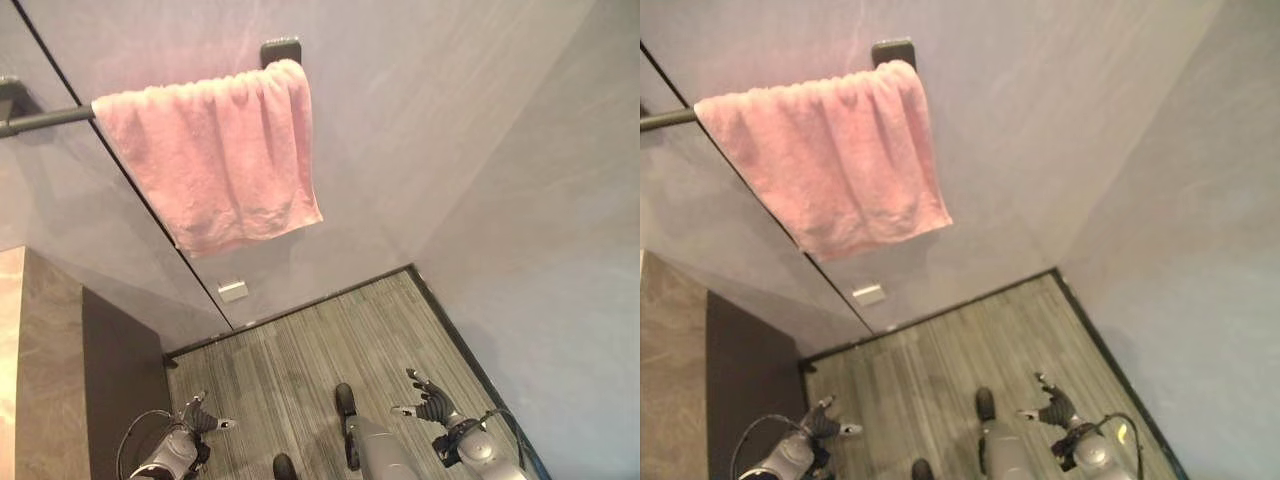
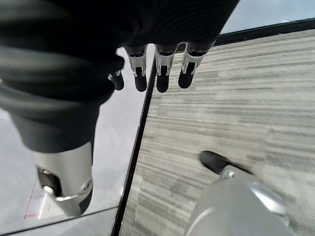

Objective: Put brush and paste in cup on sink, flatten towel.

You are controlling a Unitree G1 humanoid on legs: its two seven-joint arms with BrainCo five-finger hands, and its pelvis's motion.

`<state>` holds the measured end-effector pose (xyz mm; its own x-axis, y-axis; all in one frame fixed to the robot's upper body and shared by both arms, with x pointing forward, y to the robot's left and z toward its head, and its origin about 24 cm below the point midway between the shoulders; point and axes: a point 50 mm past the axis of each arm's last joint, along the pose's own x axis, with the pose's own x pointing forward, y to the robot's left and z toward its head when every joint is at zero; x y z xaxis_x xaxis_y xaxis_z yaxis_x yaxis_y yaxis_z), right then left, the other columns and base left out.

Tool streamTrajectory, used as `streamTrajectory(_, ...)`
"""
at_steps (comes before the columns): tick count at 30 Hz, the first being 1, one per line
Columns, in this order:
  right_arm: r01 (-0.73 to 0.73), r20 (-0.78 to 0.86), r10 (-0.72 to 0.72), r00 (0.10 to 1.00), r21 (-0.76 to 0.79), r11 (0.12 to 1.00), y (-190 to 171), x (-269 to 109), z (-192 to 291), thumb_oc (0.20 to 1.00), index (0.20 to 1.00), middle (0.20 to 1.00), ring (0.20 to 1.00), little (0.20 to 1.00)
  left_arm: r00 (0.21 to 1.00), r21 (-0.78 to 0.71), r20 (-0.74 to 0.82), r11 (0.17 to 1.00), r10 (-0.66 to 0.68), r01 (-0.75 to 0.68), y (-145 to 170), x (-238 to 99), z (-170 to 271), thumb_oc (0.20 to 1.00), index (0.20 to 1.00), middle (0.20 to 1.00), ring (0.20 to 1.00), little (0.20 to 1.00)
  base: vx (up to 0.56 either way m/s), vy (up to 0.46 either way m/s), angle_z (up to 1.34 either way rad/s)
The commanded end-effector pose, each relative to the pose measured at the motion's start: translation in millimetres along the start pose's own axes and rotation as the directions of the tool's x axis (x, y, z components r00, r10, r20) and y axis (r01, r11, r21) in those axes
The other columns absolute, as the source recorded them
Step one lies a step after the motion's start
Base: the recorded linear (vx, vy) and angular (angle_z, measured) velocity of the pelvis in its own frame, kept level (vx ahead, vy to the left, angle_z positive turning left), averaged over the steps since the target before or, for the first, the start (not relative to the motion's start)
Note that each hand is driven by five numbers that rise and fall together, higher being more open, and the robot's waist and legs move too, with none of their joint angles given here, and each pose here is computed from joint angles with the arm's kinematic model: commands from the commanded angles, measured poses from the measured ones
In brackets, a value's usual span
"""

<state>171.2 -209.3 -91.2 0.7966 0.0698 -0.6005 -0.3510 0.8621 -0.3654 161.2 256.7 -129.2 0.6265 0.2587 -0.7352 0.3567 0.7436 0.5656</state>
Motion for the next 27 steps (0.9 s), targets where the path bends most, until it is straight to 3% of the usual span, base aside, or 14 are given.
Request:
streamTrajectory(1, 0.052, 0.077, -0.046, 0.996, -0.069, 0.996, -24, 1, 15, 1.000, 1.000, 1.000, 1.000, 1.000, 0.994, 0.072, 0.105, 0.997, 0.004, -0.012, 8, 3, 19, 1.000, 1.000, 1.000, 1.000, 1.000, 0.15, -0.118, 0.50)
streamTrajectory(11, 0.131, 0.108, -0.110, 0.988, -0.210, 0.969, -53, 0, 23, 1.000, 1.000, 1.000, 1.000, 1.000, 0.992, 0.030, 0.122, 0.999, 0.030, -0.034, 14, 5, 26, 1.000, 1.000, 1.000, 1.000, 1.000, 0.08, -0.161, 0.32)
streamTrajectory(15, 0.133, 0.080, -0.116, 0.990, -0.257, 0.957, -54, -1, 17, 1.000, 1.000, 1.000, 1.000, 1.000, 0.992, 0.008, 0.118, 0.999, 0.048, -0.050, 18, 5, 25, 1.000, 1.000, 1.000, 1.000, 1.000, 0.14, 0.110, 0.45)
streamTrajectory(21, 0.143, 0.043, -0.137, 0.990, -0.209, 0.967, -57, -1, 11, 1.000, 1.000, 1.000, 1.000, 1.000, 0.996, 0.007, 0.080, 1.000, 0.028, -0.029, 12, 1, 11, 1.000, 1.000, 1.000, 1.000, 1.000, 0.19, 0.253, -0.02)
streamTrajectory(27, 0.224, 0.118, -0.211, 0.970, -0.119, 0.967, -71, -4, 27, 1.000, 1.000, 1.000, 1.000, 1.000, 0.992, 0.040, 0.115, 0.998, 0.042, -0.047, 24, -1, 7, 1.000, 1.000, 1.000, 1.000, 1.000, 0.10, 0.297, -0.07)
